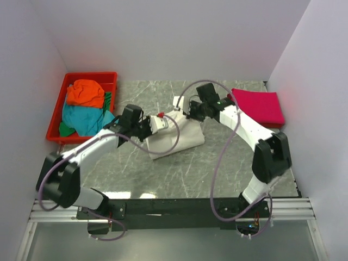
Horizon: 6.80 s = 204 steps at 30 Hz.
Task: Fold and stack the t-shirts
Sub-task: Fold the tshirt, then neatly place the folded tshirt to the corner
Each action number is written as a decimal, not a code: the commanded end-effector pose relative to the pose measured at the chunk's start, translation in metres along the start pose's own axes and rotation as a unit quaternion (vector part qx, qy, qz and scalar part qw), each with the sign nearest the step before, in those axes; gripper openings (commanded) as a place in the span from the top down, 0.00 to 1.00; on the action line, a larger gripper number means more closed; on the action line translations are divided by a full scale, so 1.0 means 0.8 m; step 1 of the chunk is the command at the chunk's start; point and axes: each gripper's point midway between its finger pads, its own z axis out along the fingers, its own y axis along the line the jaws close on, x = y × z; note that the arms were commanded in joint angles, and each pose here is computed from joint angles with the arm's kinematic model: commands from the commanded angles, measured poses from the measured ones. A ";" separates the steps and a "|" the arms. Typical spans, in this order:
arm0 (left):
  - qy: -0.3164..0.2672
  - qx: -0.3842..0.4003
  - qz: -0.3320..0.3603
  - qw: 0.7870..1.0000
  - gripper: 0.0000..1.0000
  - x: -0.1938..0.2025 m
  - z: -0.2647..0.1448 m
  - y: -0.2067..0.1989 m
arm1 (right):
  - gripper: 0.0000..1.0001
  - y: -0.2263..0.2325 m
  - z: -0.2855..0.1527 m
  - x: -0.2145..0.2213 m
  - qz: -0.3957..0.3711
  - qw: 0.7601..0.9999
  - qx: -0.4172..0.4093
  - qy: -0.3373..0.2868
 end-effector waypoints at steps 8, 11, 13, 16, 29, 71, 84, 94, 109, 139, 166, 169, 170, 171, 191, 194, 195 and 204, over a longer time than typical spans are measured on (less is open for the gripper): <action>0.001 -0.112 -0.061 0.992 1.00 0.011 0.022 0.137 | 1.00 -0.136 0.062 -0.024 0.044 0.992 0.116 -0.028; 0.015 -0.114 -0.082 0.990 1.00 0.029 0.024 0.143 | 1.00 -0.144 0.081 -0.021 0.054 0.991 0.118 -0.027; 0.026 -0.119 -0.091 0.988 1.00 0.039 0.025 0.147 | 1.00 -0.144 0.096 -0.015 0.057 0.992 0.113 -0.018; 0.038 -0.126 -0.107 0.985 1.00 0.052 0.027 0.156 | 1.00 -0.152 0.110 -0.009 0.062 0.991 0.120 -0.010; 0.169 -0.376 -0.376 0.830 0.03 0.125 -0.030 0.222 | 0.29 -0.211 0.128 -0.025 0.193 0.954 0.227 -0.013; 0.143 -0.160 -0.657 0.723 0.66 0.196 0.115 0.097 | 0.23 -0.046 0.191 0.048 0.632 0.761 -0.137 0.058; 0.101 -0.150 -0.639 0.747 0.65 0.151 0.092 0.124 | 0.66 -0.025 0.194 0.021 0.644 0.742 -0.177 0.062; -0.104 -0.261 -0.438 0.854 0.17 -0.037 -0.120 0.209 | 1.00 -0.135 0.079 0.054 0.514 0.851 0.073 0.084; -0.131 -0.281 -0.383 0.870 0.09 0.006 -0.170 0.097 | 1.00 -0.176 -0.096 0.090 0.386 0.885 0.221 0.137; -0.126 -0.245 -0.377 0.884 0.04 0.001 -0.161 0.086 | 1.00 -0.235 -0.293 0.118 0.365 0.859 0.341 0.115; -0.114 -0.234 -0.381 0.887 0.03 0.008 -0.150 0.083 | 1.00 -0.266 -0.258 0.316 0.411 0.803 0.365 0.230; -0.113 -0.233 -0.382 0.887 0.04 0.009 -0.149 0.083 | 1.00 -0.265 -0.259 0.329 0.410 0.795 0.375 0.244; -0.114 -0.233 -0.382 0.887 0.03 0.008 -0.149 0.083 | 1.00 -0.263 -0.258 0.334 0.411 0.792 0.376 0.250; -0.114 -0.233 -0.382 0.887 0.04 0.008 -0.149 0.083 | 1.00 -0.263 -0.255 0.339 0.410 0.791 0.378 0.254; -0.118 -0.250 -0.386 0.880 0.01 0.008 -0.156 0.087 | 0.33 -0.252 -0.240 0.328 0.441 0.757 0.419 0.240; -0.119 -0.256 -0.388 0.877 0.01 0.010 -0.158 0.088 | 0.34 -0.235 -0.227 0.317 0.446 0.784 0.381 0.204; -0.118 -0.258 -0.388 0.877 0.01 0.010 -0.158 0.089 | 0.34 -0.231 -0.226 0.322 0.449 0.781 0.381 0.208; -0.108 -0.238 -0.393 0.882 0.01 0.013 -0.146 0.086 | 0.43 -0.118 -0.158 0.279 0.427 0.879 0.173 0.124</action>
